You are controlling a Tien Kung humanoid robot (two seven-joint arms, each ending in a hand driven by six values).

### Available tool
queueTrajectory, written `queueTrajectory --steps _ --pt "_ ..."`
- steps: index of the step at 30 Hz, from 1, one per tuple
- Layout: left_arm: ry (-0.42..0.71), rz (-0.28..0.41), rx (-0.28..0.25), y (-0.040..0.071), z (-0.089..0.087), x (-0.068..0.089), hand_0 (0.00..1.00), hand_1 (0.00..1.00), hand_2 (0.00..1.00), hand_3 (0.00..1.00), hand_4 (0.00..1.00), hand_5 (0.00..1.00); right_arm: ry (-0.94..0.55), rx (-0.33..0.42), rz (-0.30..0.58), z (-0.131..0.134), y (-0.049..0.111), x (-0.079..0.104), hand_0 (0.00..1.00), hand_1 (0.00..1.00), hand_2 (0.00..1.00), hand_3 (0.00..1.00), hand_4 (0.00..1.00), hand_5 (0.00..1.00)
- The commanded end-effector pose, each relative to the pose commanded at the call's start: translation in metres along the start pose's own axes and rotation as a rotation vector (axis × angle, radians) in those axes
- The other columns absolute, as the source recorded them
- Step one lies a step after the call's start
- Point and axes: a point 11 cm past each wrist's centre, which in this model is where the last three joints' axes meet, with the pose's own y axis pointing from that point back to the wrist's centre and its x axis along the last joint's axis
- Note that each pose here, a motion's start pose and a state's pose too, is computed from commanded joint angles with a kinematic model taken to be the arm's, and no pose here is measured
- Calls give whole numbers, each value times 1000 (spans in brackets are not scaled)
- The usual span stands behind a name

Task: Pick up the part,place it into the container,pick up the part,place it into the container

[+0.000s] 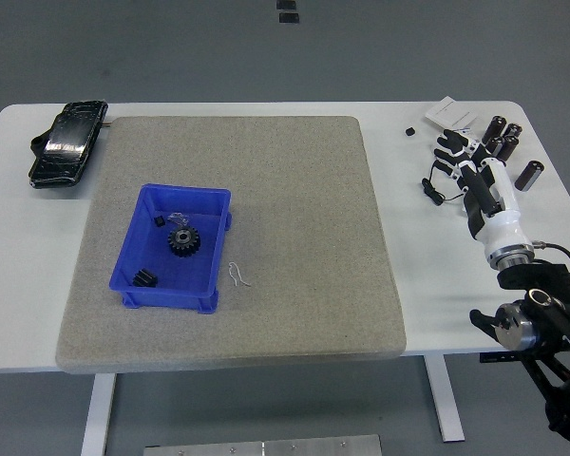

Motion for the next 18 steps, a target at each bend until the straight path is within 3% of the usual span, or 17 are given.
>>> queueTrajectory --steps 12,18 --pt "17 -17 21 -3 -14 -9 679 635 603 583 638 278 -2 25 22 -10 -2 9 774 767 773 723 868 653" --pt "27 -28 12 -2 -11 -15 678 635 602 584 638 277 -14 40 45 -14 -3 14 774 766 772 724 865 665"
